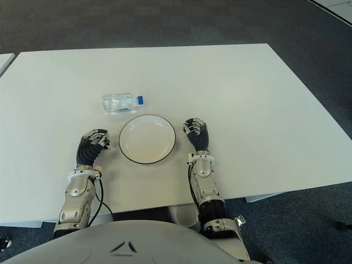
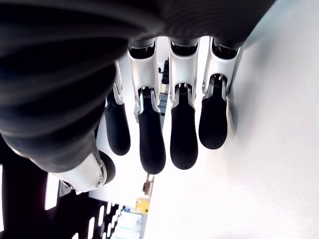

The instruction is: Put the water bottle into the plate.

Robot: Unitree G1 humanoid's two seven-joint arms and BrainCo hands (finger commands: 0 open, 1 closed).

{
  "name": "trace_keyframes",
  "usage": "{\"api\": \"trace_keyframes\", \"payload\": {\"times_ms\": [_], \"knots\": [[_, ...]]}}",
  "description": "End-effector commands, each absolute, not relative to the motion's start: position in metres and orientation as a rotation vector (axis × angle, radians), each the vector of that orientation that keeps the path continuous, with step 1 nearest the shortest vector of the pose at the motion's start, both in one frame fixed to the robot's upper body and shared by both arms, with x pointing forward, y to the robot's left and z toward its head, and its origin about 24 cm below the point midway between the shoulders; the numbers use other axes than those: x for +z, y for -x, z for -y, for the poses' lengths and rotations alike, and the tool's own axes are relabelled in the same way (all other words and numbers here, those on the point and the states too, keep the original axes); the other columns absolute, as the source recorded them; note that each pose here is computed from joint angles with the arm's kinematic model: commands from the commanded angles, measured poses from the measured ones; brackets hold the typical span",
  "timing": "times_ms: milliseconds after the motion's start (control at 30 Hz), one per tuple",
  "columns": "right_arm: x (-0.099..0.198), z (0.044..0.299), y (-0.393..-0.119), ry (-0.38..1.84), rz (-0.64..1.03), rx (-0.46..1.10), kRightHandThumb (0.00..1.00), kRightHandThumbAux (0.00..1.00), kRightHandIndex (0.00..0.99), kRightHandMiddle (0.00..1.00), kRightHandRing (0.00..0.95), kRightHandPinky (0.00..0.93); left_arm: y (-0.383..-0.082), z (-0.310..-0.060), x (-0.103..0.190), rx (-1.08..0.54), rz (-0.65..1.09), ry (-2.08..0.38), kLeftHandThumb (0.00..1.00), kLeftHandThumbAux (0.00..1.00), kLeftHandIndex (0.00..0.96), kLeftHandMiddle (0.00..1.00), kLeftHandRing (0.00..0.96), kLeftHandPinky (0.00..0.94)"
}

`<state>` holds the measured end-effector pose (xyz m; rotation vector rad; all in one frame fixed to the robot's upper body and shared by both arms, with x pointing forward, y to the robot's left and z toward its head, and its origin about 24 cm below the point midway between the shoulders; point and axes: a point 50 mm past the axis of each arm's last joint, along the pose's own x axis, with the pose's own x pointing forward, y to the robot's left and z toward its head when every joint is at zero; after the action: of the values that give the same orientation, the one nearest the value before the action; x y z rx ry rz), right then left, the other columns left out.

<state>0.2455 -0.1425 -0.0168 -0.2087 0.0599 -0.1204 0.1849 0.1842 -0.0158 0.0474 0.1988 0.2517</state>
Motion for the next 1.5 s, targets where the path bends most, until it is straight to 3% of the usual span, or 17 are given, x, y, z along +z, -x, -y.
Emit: {"api": "trace_keyframes", "payload": {"times_ms": [33, 667, 900, 1133, 1300, 1500], "knots": [[-0.028, 0.144, -0.239, 0.214, -0.130, -0.118, 0.704, 0.732, 0.424, 0.560, 0.583, 0.583, -0.185, -0.185, -0.018, 0.257, -0.221, -0.045, 0.708, 0.715, 0.434, 0.626, 0.621, 0.615], [-0.028, 0.145, -0.239, 0.222, -0.123, -0.115, 0.702, 0.731, 0.425, 0.563, 0.578, 0.582, -0.190, -0.187, -0.014, 0.247, -0.194, -0.064, 0.707, 0.716, 0.434, 0.628, 0.620, 0.609], [-0.028, 0.145, -0.240, 0.229, -0.124, -0.113, 0.701, 0.731, 0.425, 0.562, 0.579, 0.582, -0.209, -0.202, 0.002, 0.235, -0.135, -0.102, 0.705, 0.716, 0.433, 0.617, 0.613, 0.591], [-0.029, 0.145, -0.239, 0.229, -0.129, -0.106, 0.700, 0.732, 0.425, 0.561, 0.577, 0.580, -0.241, -0.211, 0.042, 0.234, 0.019, -0.410, 0.705, 0.715, 0.431, 0.592, 0.594, 0.575], [-0.030, 0.145, -0.238, 0.233, -0.132, -0.104, 0.700, 0.732, 0.424, 0.553, 0.568, 0.569, -0.248, -0.208, 0.049, 0.264, 0.067, -0.563, 0.710, 0.710, 0.430, 0.566, 0.559, 0.530], [-0.030, 0.146, -0.237, 0.239, -0.130, -0.107, 0.700, 0.732, 0.424, 0.554, 0.569, 0.578, -0.272, -0.207, 0.053, 0.290, 0.115, -0.828, 0.823, 0.676, 0.424, 0.473, 0.457, 0.442]]}}
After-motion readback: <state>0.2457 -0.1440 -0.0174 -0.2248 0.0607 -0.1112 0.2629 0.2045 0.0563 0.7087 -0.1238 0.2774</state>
